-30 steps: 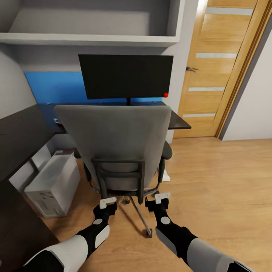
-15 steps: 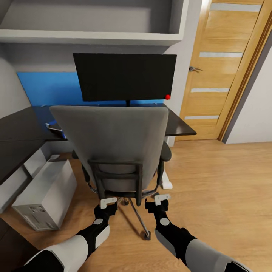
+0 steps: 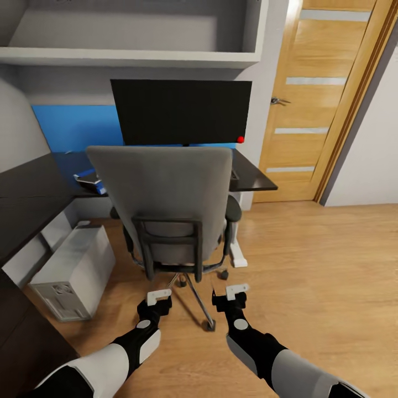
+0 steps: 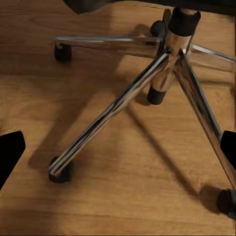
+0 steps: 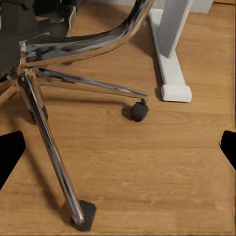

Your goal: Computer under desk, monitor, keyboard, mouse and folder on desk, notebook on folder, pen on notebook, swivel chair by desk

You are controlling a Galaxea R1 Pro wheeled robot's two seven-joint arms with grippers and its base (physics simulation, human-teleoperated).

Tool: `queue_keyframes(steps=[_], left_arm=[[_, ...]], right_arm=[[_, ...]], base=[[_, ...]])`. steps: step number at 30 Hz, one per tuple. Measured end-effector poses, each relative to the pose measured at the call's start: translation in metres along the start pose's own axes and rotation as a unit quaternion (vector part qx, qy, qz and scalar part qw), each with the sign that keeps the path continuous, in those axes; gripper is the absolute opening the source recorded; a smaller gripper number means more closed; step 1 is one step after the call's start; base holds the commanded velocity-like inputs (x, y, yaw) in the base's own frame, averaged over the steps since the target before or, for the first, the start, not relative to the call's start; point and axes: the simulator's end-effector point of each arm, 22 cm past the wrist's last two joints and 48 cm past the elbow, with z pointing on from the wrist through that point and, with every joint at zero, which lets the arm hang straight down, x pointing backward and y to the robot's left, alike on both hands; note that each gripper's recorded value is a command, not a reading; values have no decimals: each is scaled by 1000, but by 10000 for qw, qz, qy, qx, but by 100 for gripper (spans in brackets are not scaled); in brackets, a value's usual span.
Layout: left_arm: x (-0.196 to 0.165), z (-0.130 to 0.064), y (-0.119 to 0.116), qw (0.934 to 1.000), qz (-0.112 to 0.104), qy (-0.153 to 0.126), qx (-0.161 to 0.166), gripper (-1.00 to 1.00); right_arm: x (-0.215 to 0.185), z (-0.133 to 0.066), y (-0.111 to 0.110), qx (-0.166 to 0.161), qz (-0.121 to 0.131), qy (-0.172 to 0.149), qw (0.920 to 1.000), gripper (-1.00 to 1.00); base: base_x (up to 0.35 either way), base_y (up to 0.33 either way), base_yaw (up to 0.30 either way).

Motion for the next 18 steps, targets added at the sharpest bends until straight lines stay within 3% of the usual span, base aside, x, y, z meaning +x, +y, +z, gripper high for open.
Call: queue_keyframes(steps=[6, 9, 14, 18], left_arm=[[-12, -4, -1, 10000, -6, -30, -5, 100], [-19, -7, -2, 10000, -9, -36, 1, 100], [-28, -11, -2, 10000, -6, -15, -7, 100], [-33, -14, 2, 10000, -14, 40, -56, 100]], right_arm=[[-11, -3, 0, 1, 35, 8, 10000, 100], [-26, -4, -4, 26, 120, -179, 9998, 100], [-30, -6, -11, 87, 81, -116, 9999, 100], [-35, -9, -16, 128, 58, -79, 9999, 100]], base=[[-336, -12, 0], [-336, 0, 0], [-330, 0, 0], [-152, 0, 0]])
